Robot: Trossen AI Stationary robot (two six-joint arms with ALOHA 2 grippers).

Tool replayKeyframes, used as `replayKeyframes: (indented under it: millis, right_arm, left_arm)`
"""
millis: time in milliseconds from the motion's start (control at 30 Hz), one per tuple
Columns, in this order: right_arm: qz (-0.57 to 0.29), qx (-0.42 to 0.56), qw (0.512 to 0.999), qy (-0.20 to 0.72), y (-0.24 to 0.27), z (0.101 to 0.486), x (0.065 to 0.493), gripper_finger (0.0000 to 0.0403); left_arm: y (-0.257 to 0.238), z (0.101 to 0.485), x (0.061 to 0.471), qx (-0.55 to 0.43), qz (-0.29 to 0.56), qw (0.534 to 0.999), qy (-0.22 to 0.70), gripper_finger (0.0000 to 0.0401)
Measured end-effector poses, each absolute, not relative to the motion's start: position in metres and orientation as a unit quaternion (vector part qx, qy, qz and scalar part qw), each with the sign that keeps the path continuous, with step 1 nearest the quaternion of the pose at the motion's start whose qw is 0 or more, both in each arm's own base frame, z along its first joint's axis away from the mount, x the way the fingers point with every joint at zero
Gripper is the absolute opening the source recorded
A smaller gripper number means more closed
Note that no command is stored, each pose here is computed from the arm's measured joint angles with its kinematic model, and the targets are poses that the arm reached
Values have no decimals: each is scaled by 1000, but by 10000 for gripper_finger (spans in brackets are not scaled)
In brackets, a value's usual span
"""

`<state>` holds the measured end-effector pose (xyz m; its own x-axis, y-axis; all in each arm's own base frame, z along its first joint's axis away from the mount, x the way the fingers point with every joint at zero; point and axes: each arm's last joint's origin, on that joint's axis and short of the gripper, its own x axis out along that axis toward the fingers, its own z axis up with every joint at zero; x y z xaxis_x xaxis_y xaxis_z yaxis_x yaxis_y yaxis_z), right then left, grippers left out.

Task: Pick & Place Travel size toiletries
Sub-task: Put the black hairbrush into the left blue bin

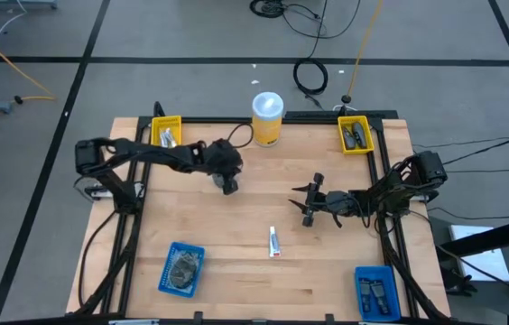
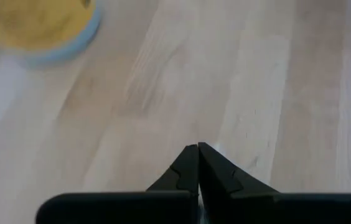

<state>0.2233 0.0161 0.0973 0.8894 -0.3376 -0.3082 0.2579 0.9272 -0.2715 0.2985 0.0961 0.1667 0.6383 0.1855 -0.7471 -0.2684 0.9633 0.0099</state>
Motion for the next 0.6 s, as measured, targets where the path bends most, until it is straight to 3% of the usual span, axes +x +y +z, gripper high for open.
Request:
replayKeyframes:
  millis: [200,433,600]
  right_arm:
    - [-154,-113,965,180,16,97,223,171]
    - [-154,-113,965,180,16,97,223,171]
    - [-154,-113,965,180,16,97,223,171]
  left_arm:
    - [84,165,288,-61,110,877,465,57]
    - [65,152,301,27,38,881,470,186]
    - [60,131,312,87,141,862,480,244]
